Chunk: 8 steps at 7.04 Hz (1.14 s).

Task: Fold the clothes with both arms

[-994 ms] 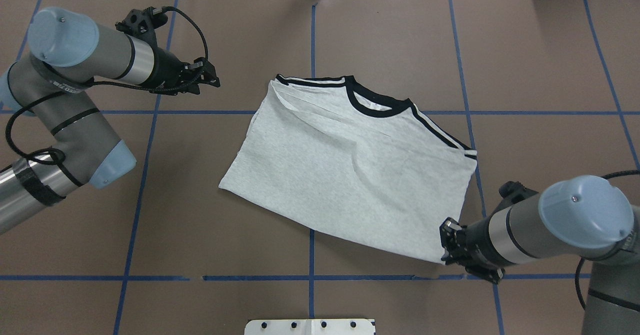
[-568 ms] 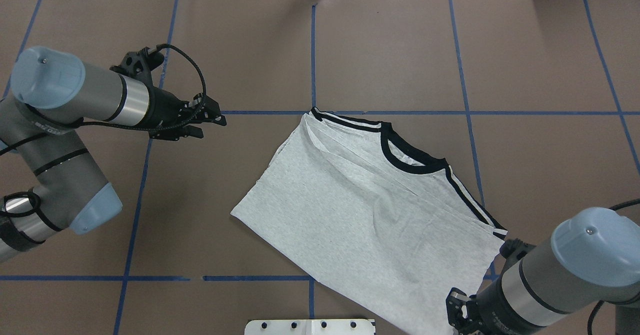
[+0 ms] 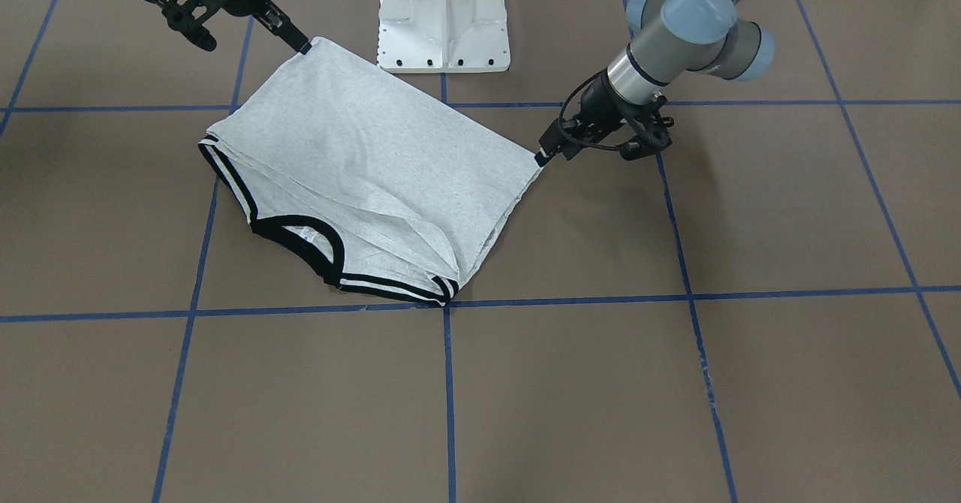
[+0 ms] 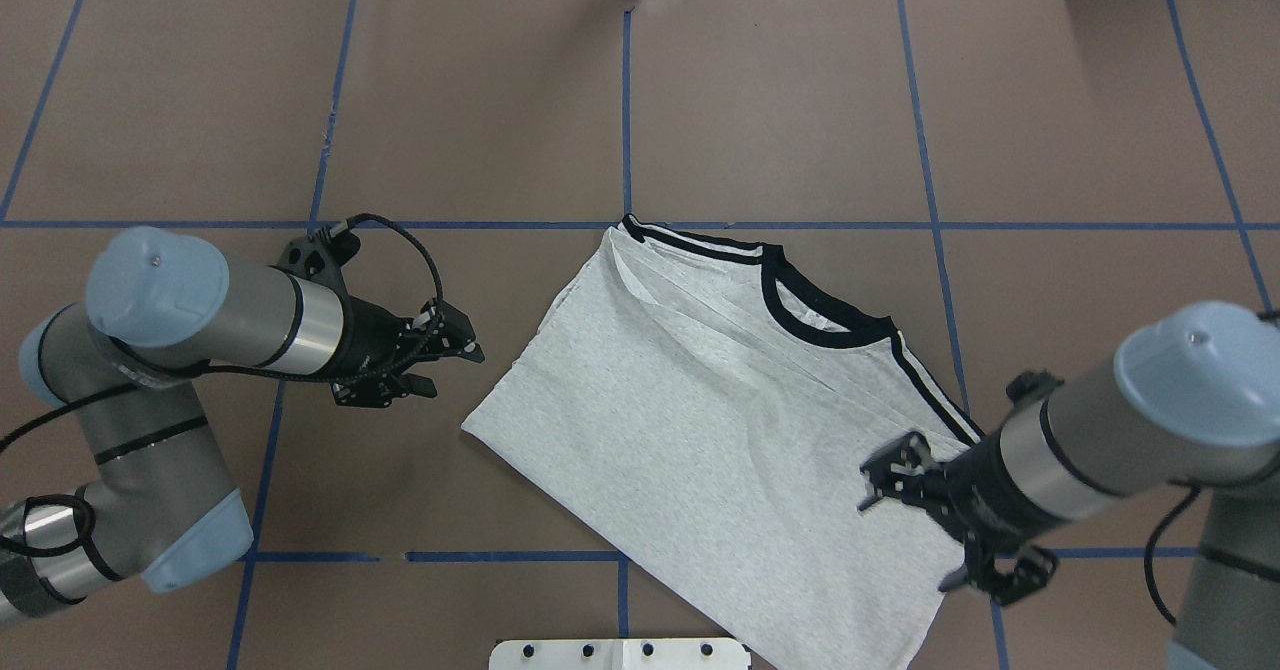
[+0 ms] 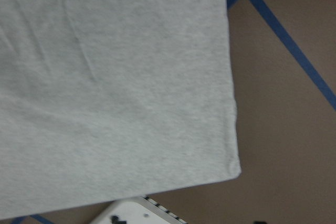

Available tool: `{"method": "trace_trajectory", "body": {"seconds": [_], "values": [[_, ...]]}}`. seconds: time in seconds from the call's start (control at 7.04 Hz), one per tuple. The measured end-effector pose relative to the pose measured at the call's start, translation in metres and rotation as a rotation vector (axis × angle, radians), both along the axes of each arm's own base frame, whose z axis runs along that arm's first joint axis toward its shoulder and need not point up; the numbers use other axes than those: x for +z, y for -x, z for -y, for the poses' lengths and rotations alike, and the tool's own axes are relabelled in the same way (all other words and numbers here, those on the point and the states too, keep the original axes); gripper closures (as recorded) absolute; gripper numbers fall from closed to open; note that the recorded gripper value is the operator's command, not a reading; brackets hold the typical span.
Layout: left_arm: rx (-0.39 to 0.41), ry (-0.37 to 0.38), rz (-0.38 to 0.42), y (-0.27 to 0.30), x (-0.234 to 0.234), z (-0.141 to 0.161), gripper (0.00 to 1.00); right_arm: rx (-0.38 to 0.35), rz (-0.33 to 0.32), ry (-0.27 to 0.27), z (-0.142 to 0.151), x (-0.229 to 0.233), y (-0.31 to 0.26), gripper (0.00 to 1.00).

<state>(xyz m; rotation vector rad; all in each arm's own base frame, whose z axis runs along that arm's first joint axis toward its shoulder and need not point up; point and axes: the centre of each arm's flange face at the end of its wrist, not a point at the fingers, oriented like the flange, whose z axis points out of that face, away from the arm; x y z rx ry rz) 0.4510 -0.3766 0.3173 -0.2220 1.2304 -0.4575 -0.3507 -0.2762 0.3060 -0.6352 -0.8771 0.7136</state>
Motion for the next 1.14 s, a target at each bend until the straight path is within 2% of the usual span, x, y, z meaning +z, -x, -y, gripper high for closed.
{"method": "trace_trajectory", "body": {"seconds": [0.14,0.28,0.43,0.85,1.14], "values": [[-0.001,0.025,0.034,-0.015,0.005,-0.013,0.32,0.101,0.001,-0.023,0.054,0.0,-0.011,0.0],[-0.003,0.043,0.07,-0.024,0.009,-0.02,0.35,0.158,0.001,-0.076,0.094,0.001,-0.027,0.0],[-0.006,0.049,0.089,-0.029,0.011,-0.024,0.37,0.18,-0.005,-0.118,0.114,0.003,-0.036,0.0],[0.017,0.049,0.103,-0.045,0.012,-0.036,0.48,0.192,-0.033,-0.14,0.134,0.015,-0.029,0.0],[0.018,0.048,0.114,-0.053,0.016,-0.038,0.62,0.206,-0.054,-0.145,0.139,0.022,-0.024,0.0]]}}
